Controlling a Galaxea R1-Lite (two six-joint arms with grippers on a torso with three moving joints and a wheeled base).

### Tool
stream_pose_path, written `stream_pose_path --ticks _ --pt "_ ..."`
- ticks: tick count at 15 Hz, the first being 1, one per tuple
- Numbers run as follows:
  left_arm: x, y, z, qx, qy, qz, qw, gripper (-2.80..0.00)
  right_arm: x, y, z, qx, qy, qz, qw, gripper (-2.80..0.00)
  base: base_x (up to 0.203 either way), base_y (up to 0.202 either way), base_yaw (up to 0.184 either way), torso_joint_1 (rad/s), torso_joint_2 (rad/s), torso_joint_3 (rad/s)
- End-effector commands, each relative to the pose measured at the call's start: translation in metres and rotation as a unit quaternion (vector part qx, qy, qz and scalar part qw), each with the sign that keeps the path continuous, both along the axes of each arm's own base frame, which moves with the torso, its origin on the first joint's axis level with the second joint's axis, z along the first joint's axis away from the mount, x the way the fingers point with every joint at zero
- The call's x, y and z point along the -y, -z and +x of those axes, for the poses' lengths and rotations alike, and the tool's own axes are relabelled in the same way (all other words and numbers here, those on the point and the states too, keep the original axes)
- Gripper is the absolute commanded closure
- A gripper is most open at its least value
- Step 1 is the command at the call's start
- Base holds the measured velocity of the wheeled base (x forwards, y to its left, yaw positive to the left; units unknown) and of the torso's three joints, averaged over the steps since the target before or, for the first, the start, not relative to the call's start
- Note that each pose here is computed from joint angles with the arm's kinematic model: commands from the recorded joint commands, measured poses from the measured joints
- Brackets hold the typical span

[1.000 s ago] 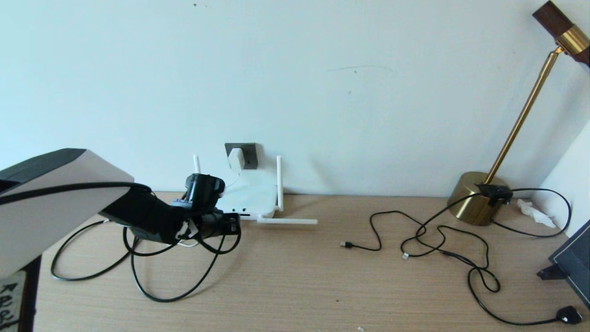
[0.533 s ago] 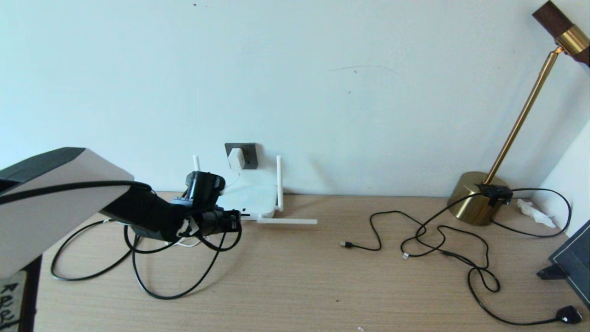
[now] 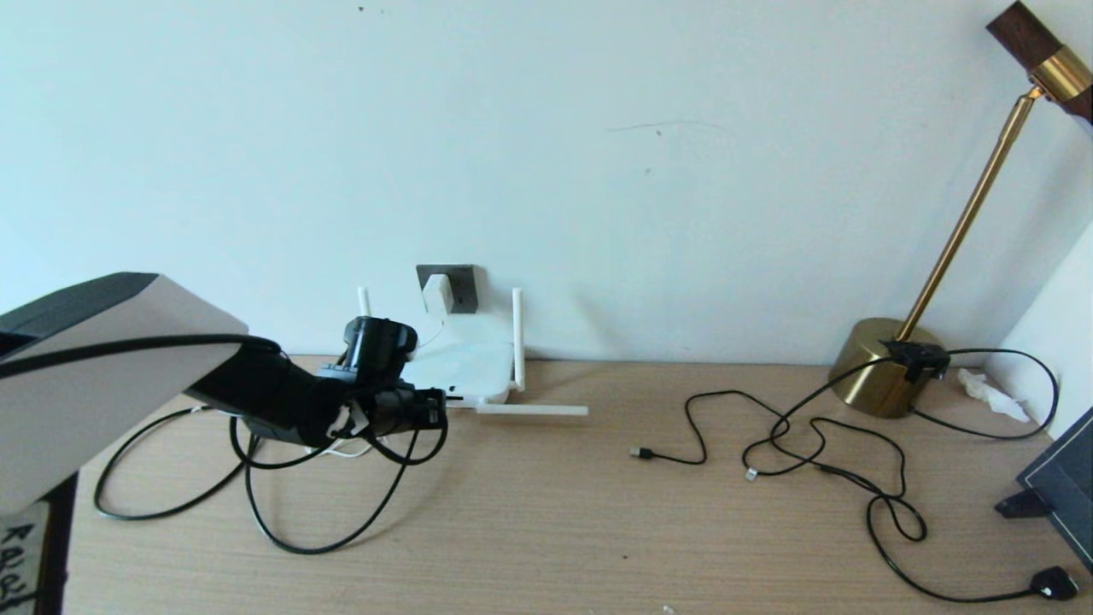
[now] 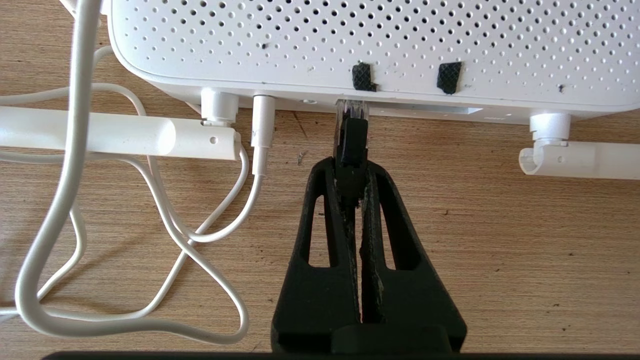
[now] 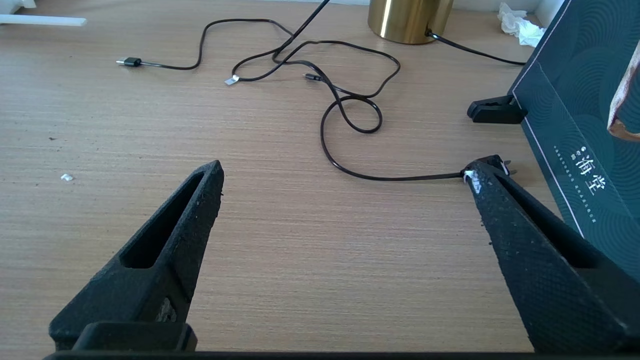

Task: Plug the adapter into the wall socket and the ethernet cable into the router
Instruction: Plug cable into router interface

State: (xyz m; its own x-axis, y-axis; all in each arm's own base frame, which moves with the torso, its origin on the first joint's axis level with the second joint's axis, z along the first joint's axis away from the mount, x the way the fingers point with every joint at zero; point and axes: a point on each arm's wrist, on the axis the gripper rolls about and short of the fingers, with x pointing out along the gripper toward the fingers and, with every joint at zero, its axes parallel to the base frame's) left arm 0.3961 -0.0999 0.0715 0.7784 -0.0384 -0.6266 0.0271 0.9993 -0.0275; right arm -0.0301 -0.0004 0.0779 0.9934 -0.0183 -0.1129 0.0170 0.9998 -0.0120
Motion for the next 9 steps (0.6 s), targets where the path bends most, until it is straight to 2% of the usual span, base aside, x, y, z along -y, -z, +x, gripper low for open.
stream_pose_path --ticks 1,9 --pt "0.0004 0.0003 0.0013 0.002 0.0 -0.001 1.0 0.0 0.0 0.0001 0.0001 -0.001 0.0 0.0 1.0 -2.8 0.0 0.0 0.0 0.0 0.0 0.0" --pt "0.0013 0.0004 0.0045 0.004 0.0 -0.001 1.0 0.0 0.0 0.0001 0.0 0.0 0.0 0.0 1.0 -2.8 0.0 0.0 0.0 0.0 0.0 0.0"
